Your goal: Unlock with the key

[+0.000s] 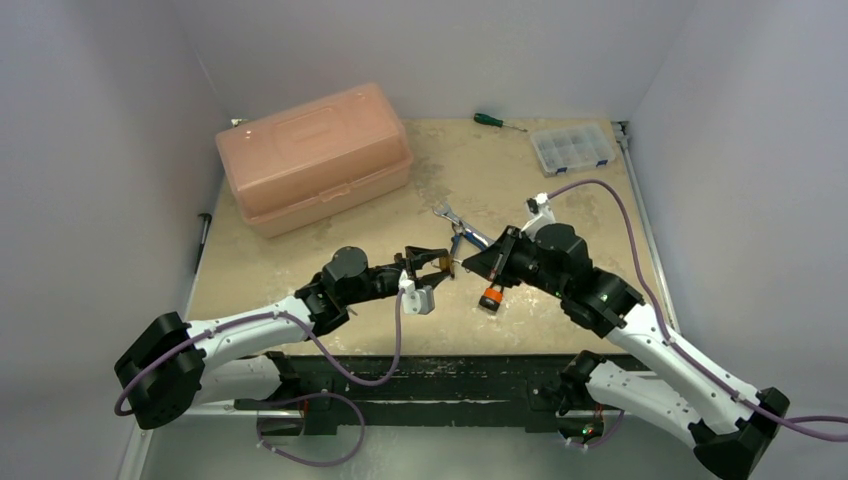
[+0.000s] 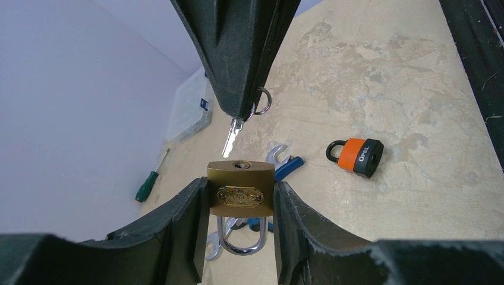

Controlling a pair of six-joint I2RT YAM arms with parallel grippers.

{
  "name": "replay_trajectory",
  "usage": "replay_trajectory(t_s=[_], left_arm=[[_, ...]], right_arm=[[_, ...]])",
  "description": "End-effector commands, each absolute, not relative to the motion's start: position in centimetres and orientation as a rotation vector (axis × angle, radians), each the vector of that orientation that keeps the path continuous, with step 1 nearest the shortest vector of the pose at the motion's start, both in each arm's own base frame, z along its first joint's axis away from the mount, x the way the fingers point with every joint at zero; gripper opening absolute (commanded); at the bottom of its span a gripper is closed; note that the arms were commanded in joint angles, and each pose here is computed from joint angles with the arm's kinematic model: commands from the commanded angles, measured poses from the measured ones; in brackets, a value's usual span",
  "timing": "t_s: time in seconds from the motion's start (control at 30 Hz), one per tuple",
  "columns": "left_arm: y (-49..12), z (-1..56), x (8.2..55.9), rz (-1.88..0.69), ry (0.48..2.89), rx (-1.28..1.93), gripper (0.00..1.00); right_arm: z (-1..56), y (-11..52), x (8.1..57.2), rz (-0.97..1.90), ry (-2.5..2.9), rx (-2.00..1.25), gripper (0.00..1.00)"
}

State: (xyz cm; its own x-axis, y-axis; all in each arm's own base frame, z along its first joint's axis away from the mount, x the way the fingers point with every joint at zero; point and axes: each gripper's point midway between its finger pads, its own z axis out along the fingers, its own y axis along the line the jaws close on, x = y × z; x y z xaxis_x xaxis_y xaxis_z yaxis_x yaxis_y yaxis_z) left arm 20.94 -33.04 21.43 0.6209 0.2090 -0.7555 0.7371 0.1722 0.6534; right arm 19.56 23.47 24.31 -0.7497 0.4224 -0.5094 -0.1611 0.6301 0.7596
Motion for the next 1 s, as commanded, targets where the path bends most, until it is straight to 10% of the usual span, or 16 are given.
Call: replay_trajectory(t_s=[0.0,0.97], left_arm=[[-33.6,25.1,21.1,-0.458,0.814,1.305,0.0],[-33.7,24.9,20.8,-0.475,0.81,1.312,0.0]], right_arm=[[25.3,22.9,19.7,1.076,2.122,0.2,0.0],[23.5,24.0,19.8,1.079,2.16,0.165,0.0]])
